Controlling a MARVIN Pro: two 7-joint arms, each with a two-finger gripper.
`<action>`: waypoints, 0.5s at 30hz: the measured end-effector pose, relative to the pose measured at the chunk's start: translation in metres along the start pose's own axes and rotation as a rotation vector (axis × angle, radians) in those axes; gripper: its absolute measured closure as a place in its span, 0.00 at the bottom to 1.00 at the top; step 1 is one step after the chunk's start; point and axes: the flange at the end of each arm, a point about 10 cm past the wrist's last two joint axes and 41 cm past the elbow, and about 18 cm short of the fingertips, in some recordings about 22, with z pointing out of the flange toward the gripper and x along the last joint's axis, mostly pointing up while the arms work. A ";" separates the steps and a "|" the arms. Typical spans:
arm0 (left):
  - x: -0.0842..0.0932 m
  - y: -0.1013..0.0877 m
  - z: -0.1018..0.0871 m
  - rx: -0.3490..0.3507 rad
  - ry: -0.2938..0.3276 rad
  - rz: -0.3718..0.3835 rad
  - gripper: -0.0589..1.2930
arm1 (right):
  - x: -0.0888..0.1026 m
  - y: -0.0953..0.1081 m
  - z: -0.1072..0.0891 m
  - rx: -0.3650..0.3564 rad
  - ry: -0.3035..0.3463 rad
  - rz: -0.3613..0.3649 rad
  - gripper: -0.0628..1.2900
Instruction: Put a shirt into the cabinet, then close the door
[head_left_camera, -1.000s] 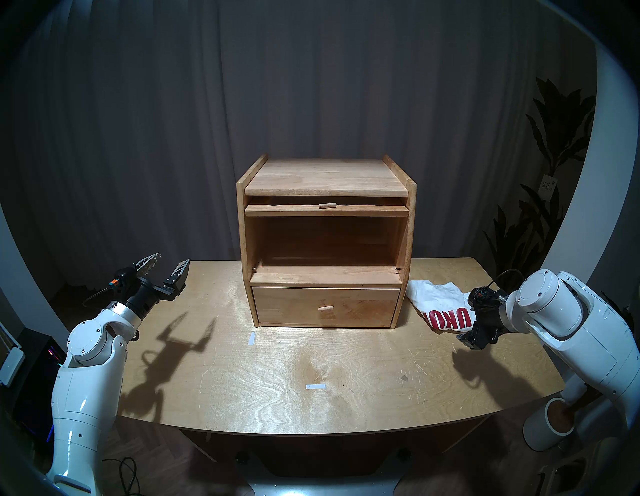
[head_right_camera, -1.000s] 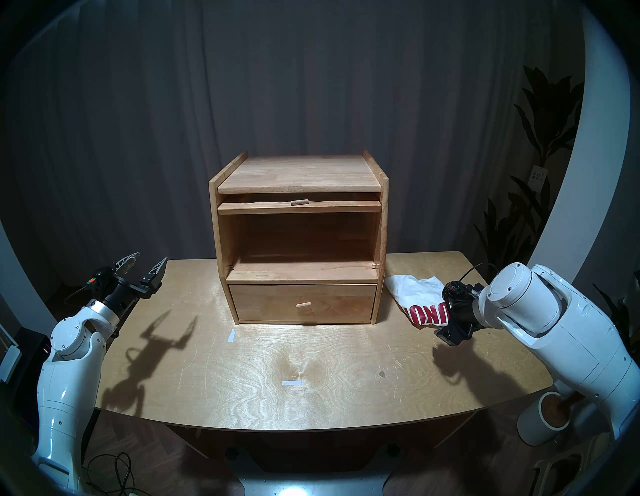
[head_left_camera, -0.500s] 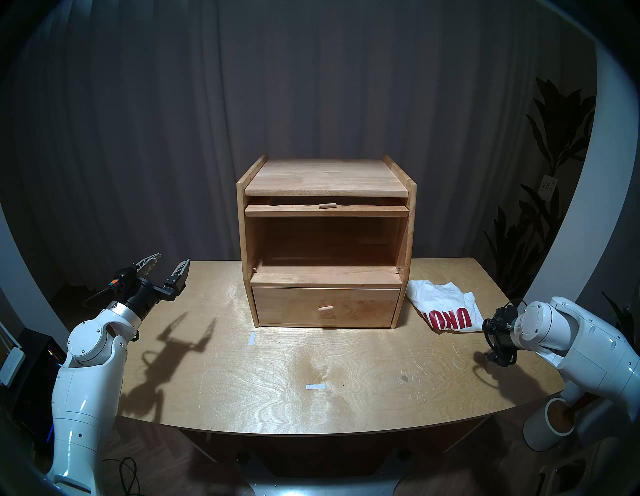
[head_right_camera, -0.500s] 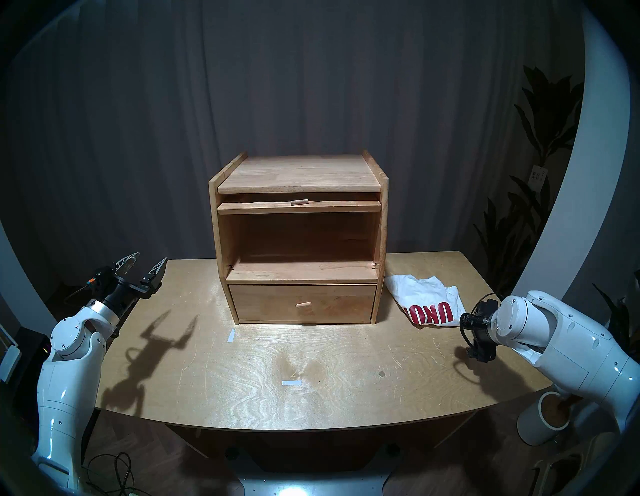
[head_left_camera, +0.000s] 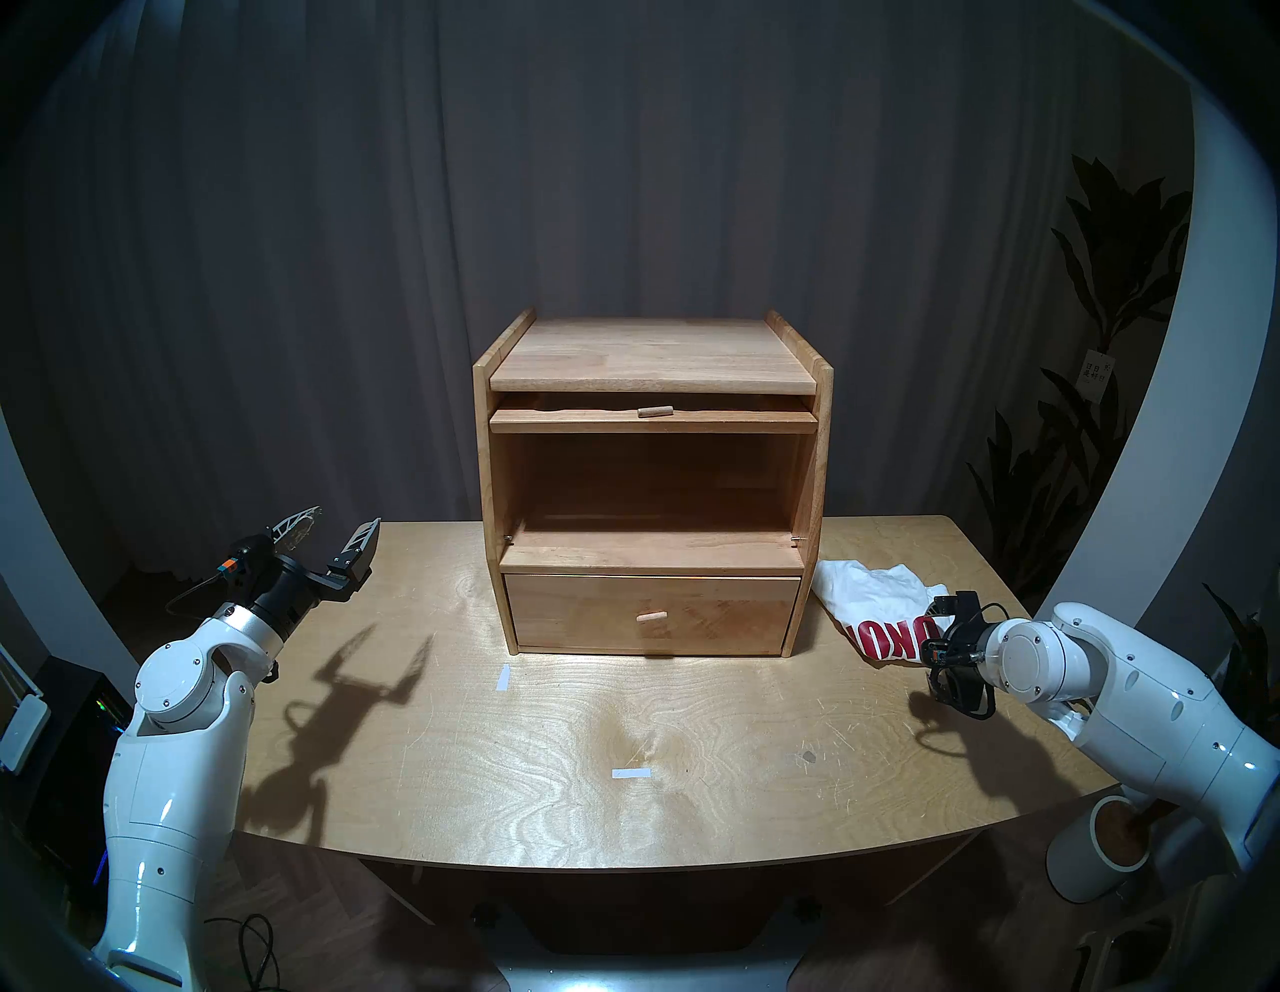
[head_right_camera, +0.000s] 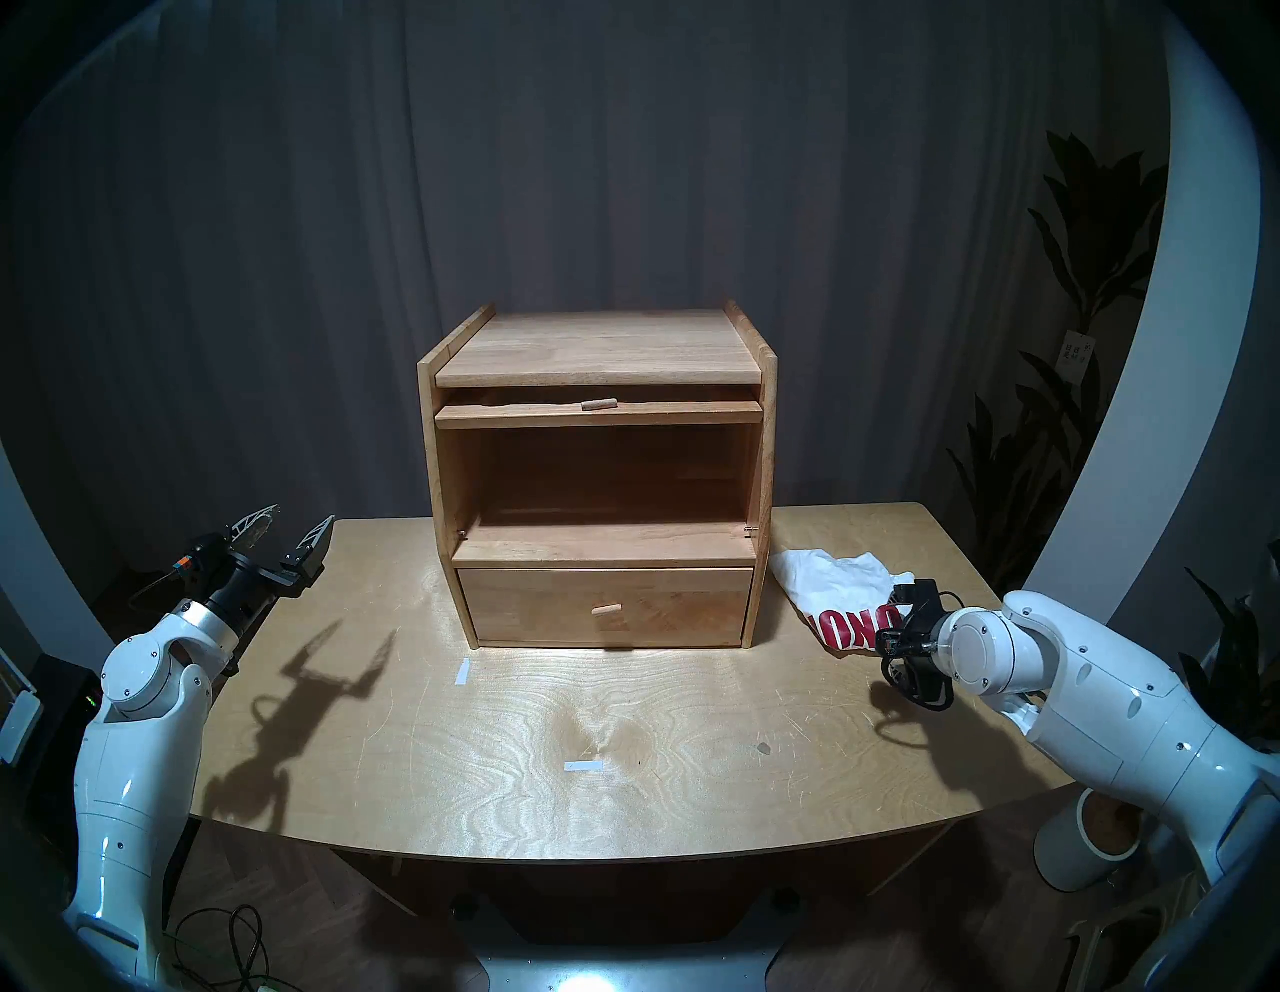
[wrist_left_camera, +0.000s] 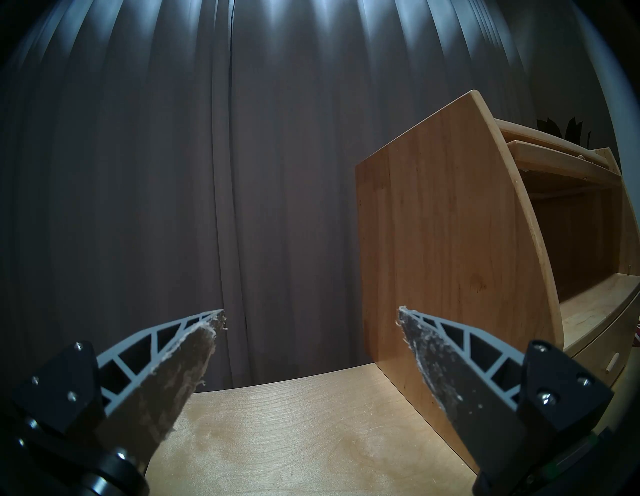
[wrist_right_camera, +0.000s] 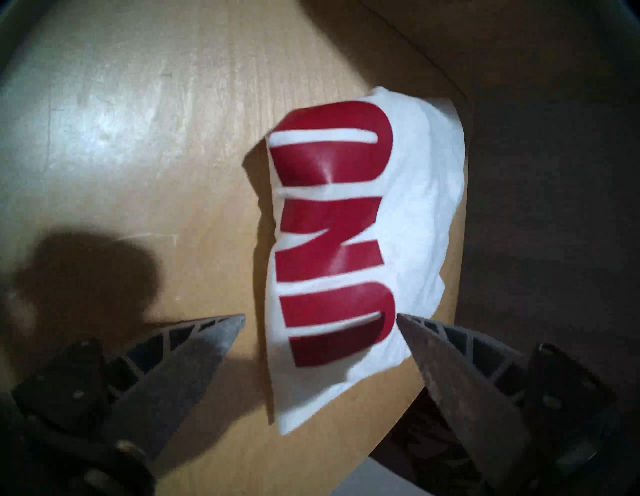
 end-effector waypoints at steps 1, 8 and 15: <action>0.000 0.000 0.000 0.000 0.000 0.000 0.03 | 0.000 0.001 0.002 -0.004 0.003 -0.008 0.05; 0.000 0.000 0.000 0.000 0.000 0.000 0.03 | -0.005 0.008 0.021 -0.022 0.021 -0.029 0.05; 0.000 0.000 0.000 0.000 0.000 0.001 0.03 | -0.010 0.009 0.039 -0.030 0.027 0.059 0.09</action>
